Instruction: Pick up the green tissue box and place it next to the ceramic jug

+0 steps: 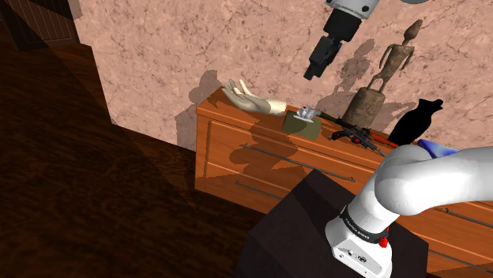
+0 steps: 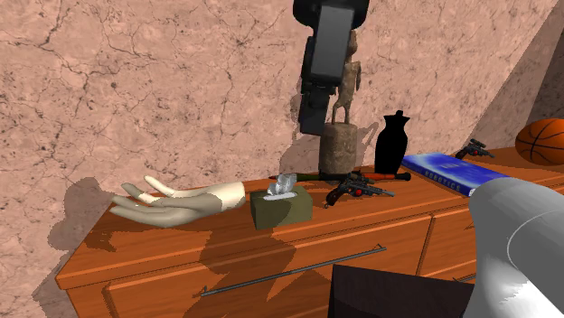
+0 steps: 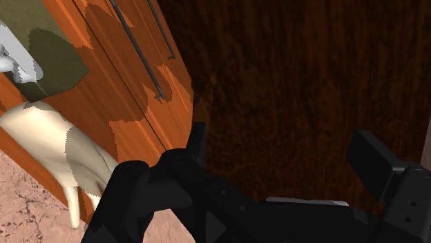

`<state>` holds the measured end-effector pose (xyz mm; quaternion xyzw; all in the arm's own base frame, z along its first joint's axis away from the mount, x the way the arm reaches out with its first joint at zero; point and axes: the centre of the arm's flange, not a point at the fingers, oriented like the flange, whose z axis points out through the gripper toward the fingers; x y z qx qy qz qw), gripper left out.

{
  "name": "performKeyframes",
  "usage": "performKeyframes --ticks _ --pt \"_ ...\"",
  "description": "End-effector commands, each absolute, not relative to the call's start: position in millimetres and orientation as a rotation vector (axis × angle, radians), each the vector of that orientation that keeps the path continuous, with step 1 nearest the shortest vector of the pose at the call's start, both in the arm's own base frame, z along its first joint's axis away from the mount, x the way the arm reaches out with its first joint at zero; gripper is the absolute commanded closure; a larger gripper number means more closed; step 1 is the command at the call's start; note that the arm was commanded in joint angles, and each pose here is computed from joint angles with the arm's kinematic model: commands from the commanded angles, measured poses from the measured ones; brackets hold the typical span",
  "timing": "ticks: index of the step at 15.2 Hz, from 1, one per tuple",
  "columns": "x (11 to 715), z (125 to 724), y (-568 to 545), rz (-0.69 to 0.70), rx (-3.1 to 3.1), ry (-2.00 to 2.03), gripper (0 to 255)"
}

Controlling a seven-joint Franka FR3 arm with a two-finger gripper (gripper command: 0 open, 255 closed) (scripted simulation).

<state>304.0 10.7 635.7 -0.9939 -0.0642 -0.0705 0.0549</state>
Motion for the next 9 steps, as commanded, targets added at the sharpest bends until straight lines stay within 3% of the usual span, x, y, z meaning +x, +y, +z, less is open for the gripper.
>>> performKeyframes --ticks 1,9 --pt "304 636 11 -0.214 -3.018 -0.195 0" --pt "341 563 -34 -0.08 -3.18 -0.245 0"
